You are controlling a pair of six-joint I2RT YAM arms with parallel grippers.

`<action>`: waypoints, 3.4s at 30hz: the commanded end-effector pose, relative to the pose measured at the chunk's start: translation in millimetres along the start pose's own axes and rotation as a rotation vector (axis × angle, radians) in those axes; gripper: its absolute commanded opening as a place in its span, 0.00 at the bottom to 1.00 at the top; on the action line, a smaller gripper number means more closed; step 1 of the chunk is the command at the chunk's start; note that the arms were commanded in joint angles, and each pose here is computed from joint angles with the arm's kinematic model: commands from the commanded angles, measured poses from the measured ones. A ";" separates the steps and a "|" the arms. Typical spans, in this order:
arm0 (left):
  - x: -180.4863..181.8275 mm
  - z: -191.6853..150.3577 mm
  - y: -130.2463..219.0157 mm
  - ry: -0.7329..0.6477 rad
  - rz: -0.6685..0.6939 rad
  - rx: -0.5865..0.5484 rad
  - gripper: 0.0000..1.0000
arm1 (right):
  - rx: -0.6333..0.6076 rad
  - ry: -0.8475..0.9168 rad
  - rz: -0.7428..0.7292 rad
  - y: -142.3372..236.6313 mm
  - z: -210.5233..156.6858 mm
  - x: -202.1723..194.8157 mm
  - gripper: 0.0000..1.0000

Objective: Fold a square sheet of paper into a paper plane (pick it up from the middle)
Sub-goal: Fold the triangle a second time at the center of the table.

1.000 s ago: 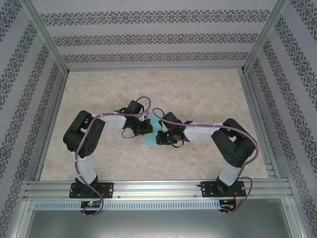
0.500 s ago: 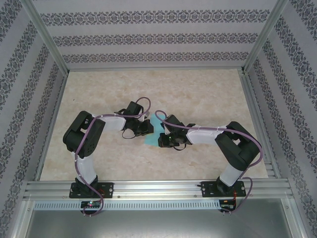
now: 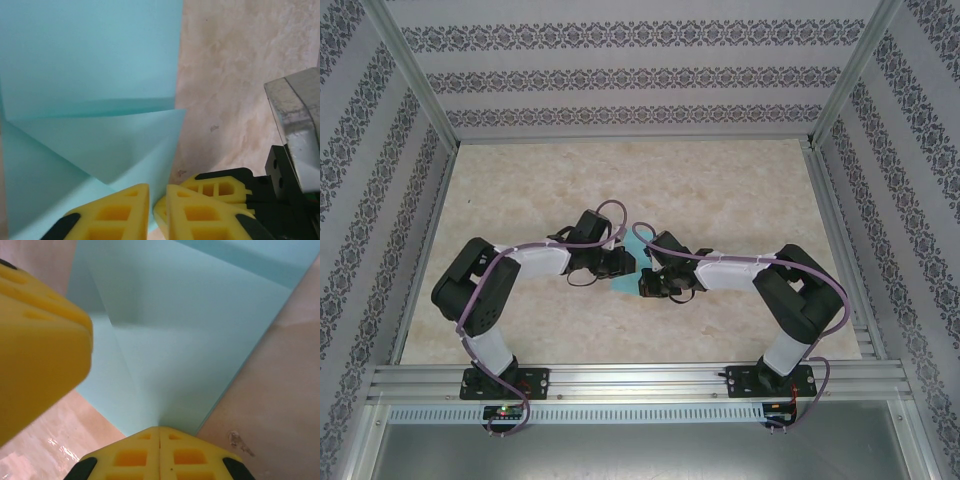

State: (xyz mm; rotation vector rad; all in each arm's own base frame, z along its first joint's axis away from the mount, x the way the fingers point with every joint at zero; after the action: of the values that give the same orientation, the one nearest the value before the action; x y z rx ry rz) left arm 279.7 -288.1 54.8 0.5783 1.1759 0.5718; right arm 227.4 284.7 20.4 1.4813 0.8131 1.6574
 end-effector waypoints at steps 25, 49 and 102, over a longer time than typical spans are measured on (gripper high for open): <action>40.9 -15.7 -23.4 -0.031 0.157 0.024 0.07 | 0.166 -0.018 -0.336 -16.1 -50.8 -76.8 0.05; 101.8 39.4 6.1 0.051 0.232 -0.094 0.07 | 0.225 -0.023 -0.420 -19.2 -72.1 -103.7 0.05; 27.8 24.2 48.2 0.113 0.058 -0.149 0.56 | -0.193 -0.083 -0.012 16.7 82.8 5.1 0.45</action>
State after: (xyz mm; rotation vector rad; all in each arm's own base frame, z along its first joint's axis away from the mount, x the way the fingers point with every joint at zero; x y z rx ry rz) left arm 301.9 -224.1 71.4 0.5098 1.2031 0.7794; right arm 303.2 274.8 51.4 1.3879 0.6070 1.5776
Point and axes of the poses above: each hand's point on the last joint's axis, 136 mm out from that joint toward the fingers, its own y axis back along the fingers, its own x axis along the line the jaws close on, z = x × y, the point moved 1 cm from there along y, back along the fingers, and after that the axes turned 10 degrees about -y, right-handed, at the moved point
